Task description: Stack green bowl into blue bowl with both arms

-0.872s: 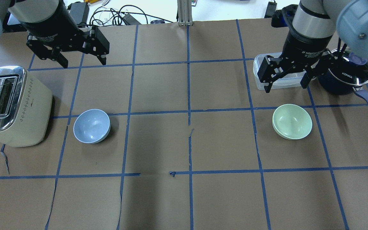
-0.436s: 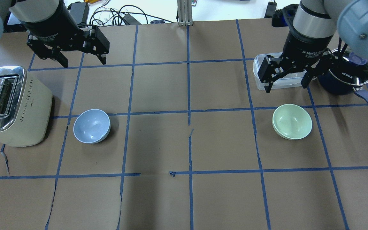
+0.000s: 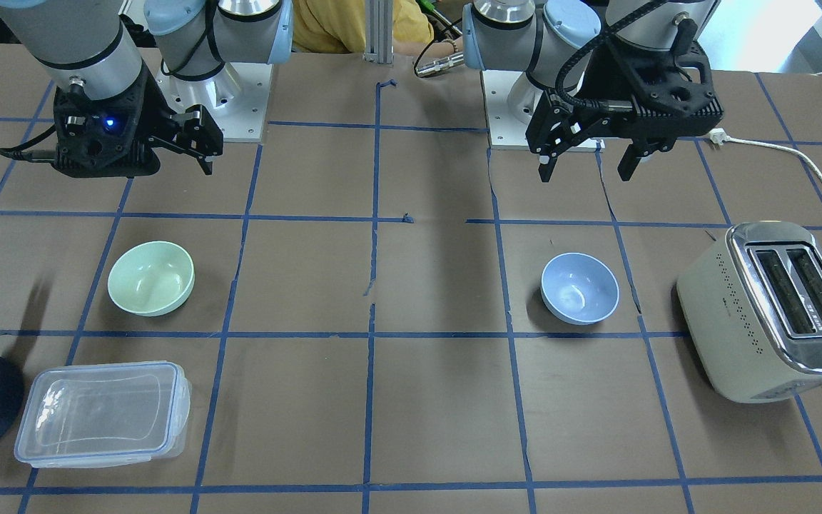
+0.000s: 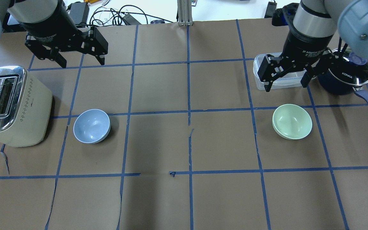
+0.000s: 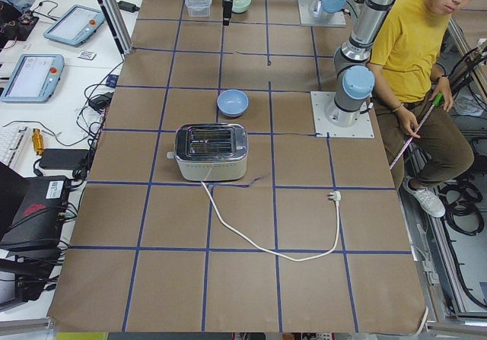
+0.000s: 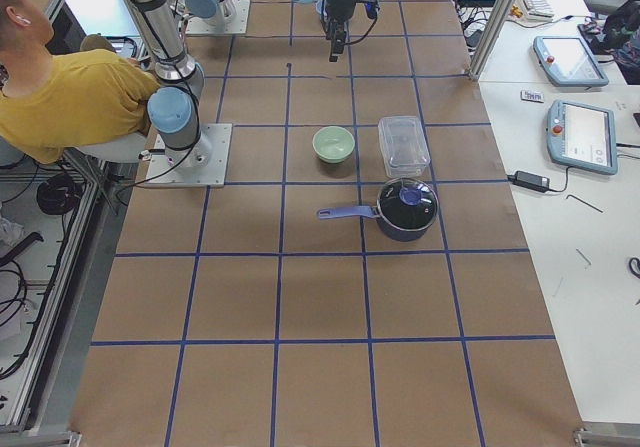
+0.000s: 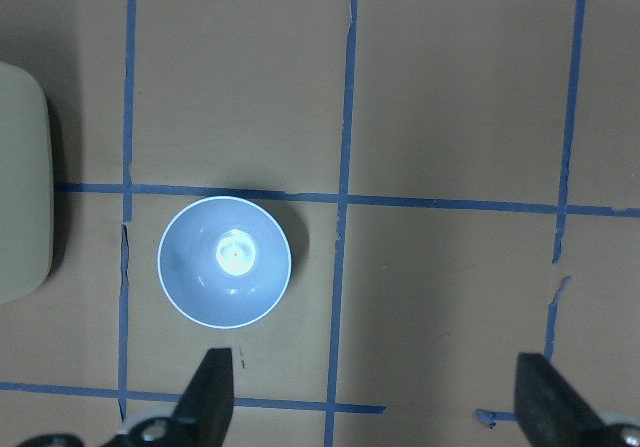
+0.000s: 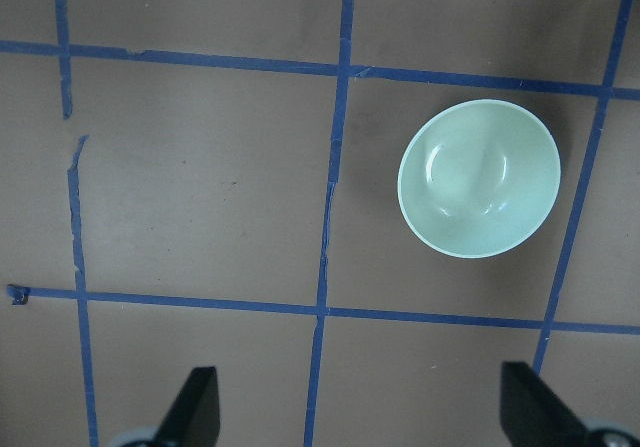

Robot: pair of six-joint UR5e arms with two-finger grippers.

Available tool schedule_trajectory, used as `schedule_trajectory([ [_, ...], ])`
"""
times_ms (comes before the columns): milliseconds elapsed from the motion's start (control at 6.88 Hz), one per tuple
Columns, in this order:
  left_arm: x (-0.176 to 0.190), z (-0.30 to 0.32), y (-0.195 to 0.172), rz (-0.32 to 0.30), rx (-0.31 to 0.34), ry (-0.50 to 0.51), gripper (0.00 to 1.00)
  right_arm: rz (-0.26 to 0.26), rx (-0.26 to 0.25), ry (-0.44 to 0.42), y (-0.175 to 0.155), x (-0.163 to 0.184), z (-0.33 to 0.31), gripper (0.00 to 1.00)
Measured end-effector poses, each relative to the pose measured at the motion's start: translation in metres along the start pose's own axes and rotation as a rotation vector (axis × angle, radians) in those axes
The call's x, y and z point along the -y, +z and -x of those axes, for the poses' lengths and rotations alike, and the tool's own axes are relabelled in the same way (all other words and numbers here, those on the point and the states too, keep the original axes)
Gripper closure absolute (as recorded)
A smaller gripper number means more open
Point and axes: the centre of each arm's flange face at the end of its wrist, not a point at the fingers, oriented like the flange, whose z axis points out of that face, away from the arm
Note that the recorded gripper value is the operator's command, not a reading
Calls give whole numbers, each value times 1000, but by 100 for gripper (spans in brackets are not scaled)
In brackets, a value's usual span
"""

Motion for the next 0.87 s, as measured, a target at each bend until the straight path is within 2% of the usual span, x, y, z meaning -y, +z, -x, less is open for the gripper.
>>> schedule_trajectory([
  [872,5,4,7,11,0,-9,0,-4,3,-4,-1,-1,0,0],
])
